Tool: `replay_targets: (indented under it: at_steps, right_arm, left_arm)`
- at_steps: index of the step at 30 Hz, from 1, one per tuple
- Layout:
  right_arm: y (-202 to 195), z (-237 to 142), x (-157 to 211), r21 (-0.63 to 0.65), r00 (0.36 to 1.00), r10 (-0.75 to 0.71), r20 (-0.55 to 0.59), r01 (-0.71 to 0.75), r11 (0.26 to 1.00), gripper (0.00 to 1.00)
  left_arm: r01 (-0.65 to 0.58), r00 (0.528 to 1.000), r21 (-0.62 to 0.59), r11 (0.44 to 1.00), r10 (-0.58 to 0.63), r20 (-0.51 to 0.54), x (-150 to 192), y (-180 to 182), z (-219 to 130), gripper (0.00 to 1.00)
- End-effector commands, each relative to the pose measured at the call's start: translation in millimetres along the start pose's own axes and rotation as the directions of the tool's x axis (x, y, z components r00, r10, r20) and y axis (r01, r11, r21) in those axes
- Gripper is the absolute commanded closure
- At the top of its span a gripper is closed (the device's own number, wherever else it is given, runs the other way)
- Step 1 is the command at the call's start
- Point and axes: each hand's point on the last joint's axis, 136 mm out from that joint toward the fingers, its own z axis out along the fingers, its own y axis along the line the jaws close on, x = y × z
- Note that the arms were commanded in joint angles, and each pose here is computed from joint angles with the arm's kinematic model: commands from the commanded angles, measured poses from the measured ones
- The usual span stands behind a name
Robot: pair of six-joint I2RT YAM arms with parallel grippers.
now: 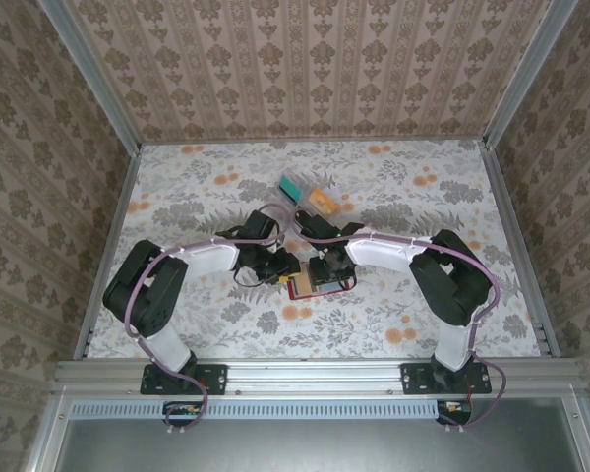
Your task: Take the credit cards out of the card holder
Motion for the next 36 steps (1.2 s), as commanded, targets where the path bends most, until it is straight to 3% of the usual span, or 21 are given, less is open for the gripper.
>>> replay_targets:
  at_steps: [1,8,12,20,25,36]
  right_arm:
    - [-19,27,26,0.076,0.996,0.012,-0.086,-0.005,0.997,0.55]
    - [-3,-17,2,-0.033,0.998,-0.012,0.061,0.014,0.999,0.52]
    - [10,-19,3,-0.109,0.997,-0.038,0.063,0.045,0.993,0.42]
    - [-9,16,19,0.020,0.999,-0.016,-0.039,0.017,1.000,0.42]
    - [-25,31,32,0.116,0.996,0.006,-0.091,0.004,0.993,0.49]
    - [-22,38,36,0.090,0.995,0.016,-0.103,-0.007,0.996,0.51]
  left_arm:
    - [0.006,1.000,-0.006,1.000,-0.006,-0.013,0,-4,2,0.69]
    - [0.011,1.000,-0.021,1.000,-0.012,-0.019,0,0,5,0.70]
    - [0.011,1.000,-0.028,1.000,-0.012,-0.020,-1,2,6,0.70]
    - [0.005,1.000,-0.022,1.000,-0.006,-0.019,0,0,5,0.70]
    - [0.007,1.000,-0.017,1.000,-0.007,-0.018,0,-2,3,0.70]
    - [-0.025,0.999,0.012,1.000,0.026,-0.035,-2,-12,4,0.70]
